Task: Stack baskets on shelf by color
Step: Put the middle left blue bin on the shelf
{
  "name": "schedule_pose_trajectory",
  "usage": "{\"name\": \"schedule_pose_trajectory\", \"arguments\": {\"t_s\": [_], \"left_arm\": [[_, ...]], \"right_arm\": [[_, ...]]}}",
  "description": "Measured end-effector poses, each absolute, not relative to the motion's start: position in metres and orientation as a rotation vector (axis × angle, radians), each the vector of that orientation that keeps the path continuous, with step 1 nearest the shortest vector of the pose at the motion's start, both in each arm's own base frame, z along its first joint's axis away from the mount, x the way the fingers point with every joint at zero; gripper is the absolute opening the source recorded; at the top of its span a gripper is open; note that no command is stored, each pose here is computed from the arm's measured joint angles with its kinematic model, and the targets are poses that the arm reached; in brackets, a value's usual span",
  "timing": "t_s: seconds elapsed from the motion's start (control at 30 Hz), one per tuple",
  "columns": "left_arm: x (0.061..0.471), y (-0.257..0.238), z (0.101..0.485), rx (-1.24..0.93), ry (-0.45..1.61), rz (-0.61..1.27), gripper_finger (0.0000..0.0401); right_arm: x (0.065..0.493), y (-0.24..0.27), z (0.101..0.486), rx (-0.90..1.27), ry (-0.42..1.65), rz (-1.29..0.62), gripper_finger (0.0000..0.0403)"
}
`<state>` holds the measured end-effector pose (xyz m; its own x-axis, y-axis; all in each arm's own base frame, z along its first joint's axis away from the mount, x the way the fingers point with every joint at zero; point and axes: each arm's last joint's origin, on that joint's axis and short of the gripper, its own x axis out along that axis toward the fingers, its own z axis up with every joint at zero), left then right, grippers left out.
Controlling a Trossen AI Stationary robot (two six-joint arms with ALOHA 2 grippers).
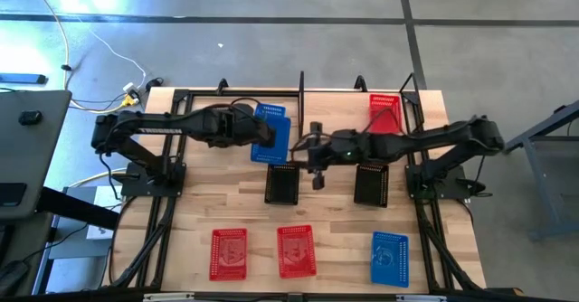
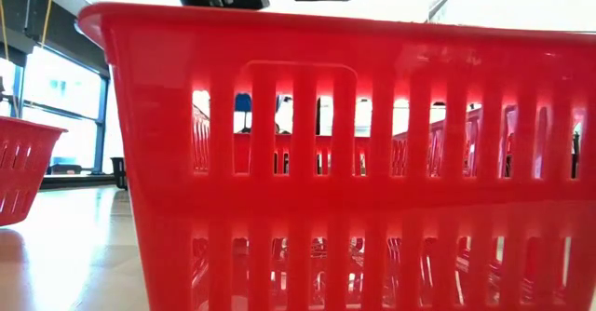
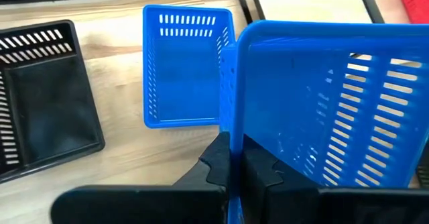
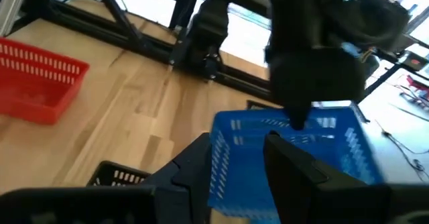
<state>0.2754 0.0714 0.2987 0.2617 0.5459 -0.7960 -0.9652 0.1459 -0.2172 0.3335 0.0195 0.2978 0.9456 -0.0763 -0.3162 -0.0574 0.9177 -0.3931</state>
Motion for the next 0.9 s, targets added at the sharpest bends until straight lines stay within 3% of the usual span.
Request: {"name": "schedule_pose_trajectory", "arguments": {"t_s": [0.33, 0.53, 0.9], "left_arm": [[0.277, 0.077, 0.295, -0.846, 0.645, 1.204, 0.0], [0.276, 0.078, 0.295, -0.847, 0.651, 1.202, 0.0], [0.278, 0.077, 0.295, -0.881, 0.67, 1.164, 0.0]], "right_arm": [[0.364, 0.035, 0.279, -0.378, 0.318, 0.022, 0.0122], [0.385, 0.04, 0.287, -0.421, 0.454, 0.05, 0.0122], [0.409, 0.038, 0.262, -0.452, 0.6, 0.007, 0.0122]]}}
